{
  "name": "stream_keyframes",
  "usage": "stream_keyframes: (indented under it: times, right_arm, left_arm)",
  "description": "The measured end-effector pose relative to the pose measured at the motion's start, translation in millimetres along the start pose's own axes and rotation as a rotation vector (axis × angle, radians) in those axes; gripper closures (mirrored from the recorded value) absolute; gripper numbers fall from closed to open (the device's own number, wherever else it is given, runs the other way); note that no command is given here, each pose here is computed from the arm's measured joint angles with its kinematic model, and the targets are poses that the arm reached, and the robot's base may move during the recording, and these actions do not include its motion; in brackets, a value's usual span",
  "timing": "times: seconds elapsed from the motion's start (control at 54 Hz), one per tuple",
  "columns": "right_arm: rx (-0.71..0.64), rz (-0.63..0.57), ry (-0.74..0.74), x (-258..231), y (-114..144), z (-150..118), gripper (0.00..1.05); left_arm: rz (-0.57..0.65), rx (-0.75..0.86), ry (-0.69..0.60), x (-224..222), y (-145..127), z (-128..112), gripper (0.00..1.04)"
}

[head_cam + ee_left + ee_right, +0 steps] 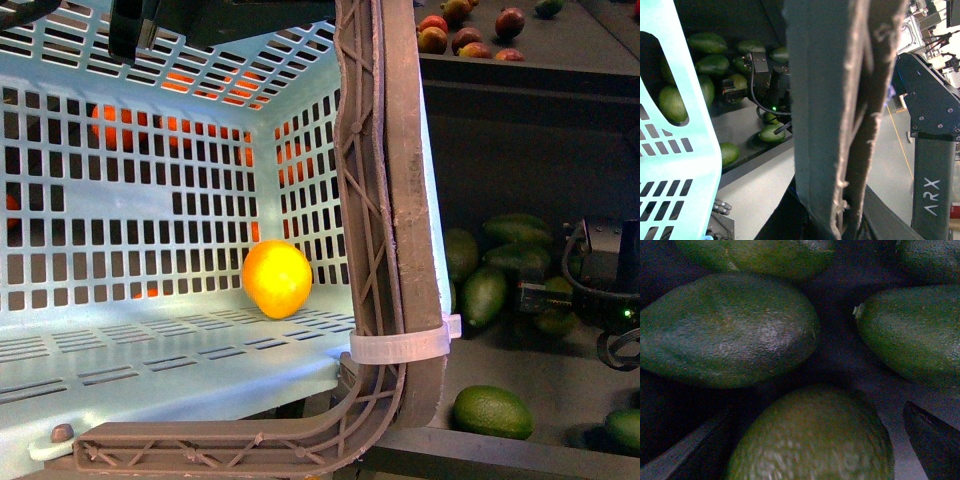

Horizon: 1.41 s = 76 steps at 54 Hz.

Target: Pick mango and avocado into basket

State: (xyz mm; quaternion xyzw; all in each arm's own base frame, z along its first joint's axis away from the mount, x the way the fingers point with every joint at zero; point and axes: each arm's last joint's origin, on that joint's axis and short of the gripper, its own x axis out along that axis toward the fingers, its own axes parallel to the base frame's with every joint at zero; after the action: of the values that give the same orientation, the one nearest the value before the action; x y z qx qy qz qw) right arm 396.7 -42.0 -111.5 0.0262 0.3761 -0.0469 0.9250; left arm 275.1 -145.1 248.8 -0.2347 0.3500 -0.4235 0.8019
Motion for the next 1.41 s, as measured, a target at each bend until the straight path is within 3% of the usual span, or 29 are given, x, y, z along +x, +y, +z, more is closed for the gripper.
stream_keyframes:
  times: [0.371,0.538,0.834,1.149,1.242,1.409]
  right_arm:
    - [0.022,0.019,0.016,2.6,0.4,-0.2,0.08]
    - [0.023,0.019,0.013,0.0,1.4,-1.7,0.31]
    - [0.092,0.014,-0.034,-25.4,-3.1,12.2,0.34]
    - [0.243,0.131,-0.211,-112.0,-0.6,86.2,0.35]
    - [0.259,0.198,-0.259,-144.1,16.9,112.0,0.35]
    - [0.223,0.372,-0.356,-206.6,71.3,157.0,0.35]
  left_arm:
    - [-0.001,0.000,0.000,0.0,0.0,0.0,0.94]
    - [0.000,0.000,0.000,0.0,0.0,0.0,0.94]
    - [-0.001,0.000,0.000,0.0,0.0,0.0,0.94]
    - [0.000,0.000,0.000,0.0,0.0,0.0,0.94]
    - [-0.001,0.000,0.000,0.0,0.0,0.0,0.94]
    - [-0.001,0.001,0.001,0.0,0.0,0.0,0.94]
